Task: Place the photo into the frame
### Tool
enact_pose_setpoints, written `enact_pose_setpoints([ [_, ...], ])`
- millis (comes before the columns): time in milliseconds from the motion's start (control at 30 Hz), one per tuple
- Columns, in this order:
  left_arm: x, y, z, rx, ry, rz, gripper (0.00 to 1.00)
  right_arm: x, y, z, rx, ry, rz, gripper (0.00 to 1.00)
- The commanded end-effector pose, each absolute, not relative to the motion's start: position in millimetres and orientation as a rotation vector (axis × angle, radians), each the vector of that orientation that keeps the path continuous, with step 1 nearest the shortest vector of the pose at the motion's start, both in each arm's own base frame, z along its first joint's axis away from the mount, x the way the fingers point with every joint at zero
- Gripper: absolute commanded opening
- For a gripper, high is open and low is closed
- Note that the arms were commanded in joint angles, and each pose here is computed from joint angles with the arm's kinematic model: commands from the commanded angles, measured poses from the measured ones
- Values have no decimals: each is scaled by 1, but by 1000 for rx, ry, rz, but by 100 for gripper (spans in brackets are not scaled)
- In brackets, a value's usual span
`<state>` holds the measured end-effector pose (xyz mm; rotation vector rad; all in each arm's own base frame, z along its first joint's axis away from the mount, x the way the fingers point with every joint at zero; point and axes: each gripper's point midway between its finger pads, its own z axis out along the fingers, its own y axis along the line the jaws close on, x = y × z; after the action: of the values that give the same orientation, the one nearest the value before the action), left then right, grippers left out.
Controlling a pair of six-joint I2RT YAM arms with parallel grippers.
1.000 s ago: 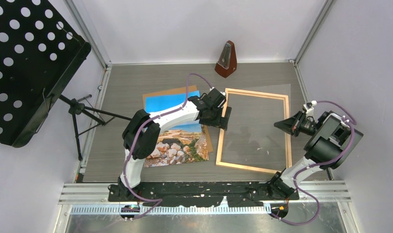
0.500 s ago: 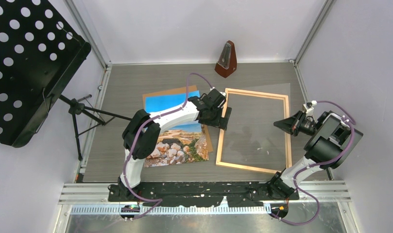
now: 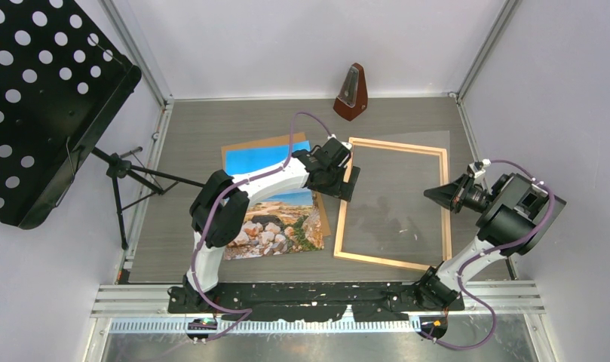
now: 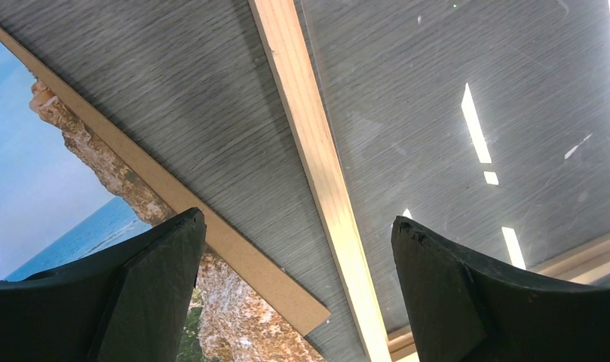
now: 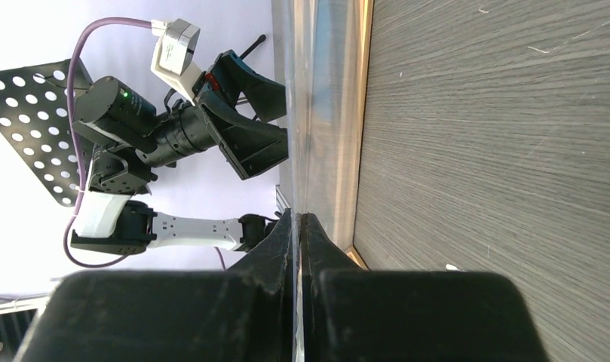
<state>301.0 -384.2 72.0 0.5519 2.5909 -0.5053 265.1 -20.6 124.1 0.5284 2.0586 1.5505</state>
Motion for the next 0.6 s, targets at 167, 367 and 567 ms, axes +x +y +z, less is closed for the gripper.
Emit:
enact_pose_setpoints([
  [167, 312, -389, 100, 573, 2470, -500, 94, 267, -21, 146, 481, 2000, 1563, 6],
  [367, 312, -390, 100, 587, 2460, -490, 94, 267, -25, 147, 504, 2001, 1536, 6],
  [567, 311, -390, 98, 600, 2458, -483, 94, 268, -27, 147, 524, 1986, 1545, 6],
])
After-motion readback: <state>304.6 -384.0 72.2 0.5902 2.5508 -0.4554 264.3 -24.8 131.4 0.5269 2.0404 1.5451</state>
